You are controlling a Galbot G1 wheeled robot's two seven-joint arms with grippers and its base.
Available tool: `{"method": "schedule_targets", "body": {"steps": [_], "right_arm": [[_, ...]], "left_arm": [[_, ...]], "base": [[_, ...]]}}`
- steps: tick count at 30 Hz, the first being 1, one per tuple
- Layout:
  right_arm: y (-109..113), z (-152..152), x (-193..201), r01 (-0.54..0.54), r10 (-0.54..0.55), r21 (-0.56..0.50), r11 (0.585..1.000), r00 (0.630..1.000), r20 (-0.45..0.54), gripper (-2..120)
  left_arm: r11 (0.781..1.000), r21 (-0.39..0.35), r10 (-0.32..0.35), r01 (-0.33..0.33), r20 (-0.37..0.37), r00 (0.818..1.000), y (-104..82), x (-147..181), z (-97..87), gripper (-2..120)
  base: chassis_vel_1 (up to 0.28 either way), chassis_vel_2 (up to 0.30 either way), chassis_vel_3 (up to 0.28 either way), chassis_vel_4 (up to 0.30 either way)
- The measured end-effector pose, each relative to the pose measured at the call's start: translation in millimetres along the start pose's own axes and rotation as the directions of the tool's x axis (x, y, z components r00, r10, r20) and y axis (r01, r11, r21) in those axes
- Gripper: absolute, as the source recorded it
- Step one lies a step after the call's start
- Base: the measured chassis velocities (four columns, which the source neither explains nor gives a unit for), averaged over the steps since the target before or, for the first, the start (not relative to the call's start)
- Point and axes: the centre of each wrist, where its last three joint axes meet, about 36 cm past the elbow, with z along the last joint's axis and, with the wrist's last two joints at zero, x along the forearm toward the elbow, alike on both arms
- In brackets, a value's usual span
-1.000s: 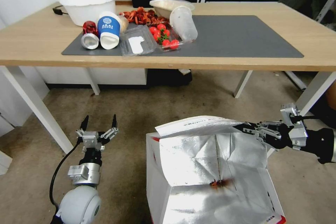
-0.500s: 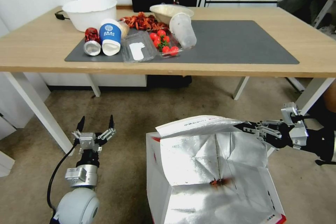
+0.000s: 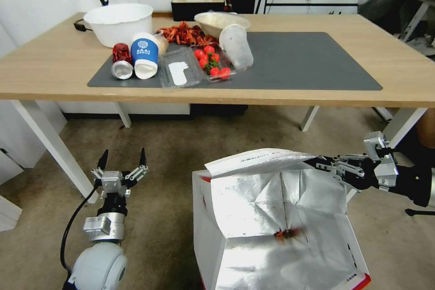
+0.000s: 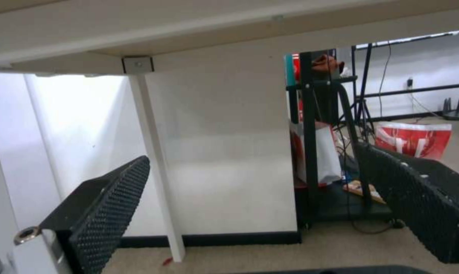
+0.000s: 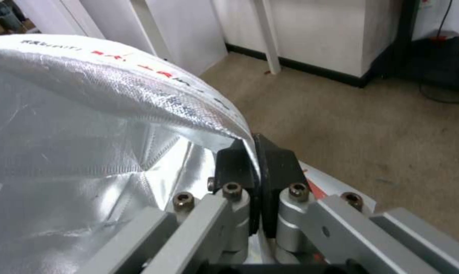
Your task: Pick up the food delivery bag from the floor and place it on the table.
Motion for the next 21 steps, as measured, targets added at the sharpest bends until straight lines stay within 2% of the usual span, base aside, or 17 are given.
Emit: {"method": "schedule_targets", "body": {"steps": [15,21], "right_arm": [[-6,-1,0,-0.011,0.011,0.003,1.000,1.000,0.003,0],[-12,-1,1,-0.017,0.017,0.005,1.000,1.000,0.004,0]], "left_arm": [[0.999,-0.038,-0.010,0.010,-0.010,1.000,5.3,3,4.8,100],[0.998,-0.063,-0.019,0.019,-0.009,1.000,13.2,6,1.3,100]], "base": [[0.000,0.000,0.000,0.000],[0.000,0.000,0.000,0.000]]}}
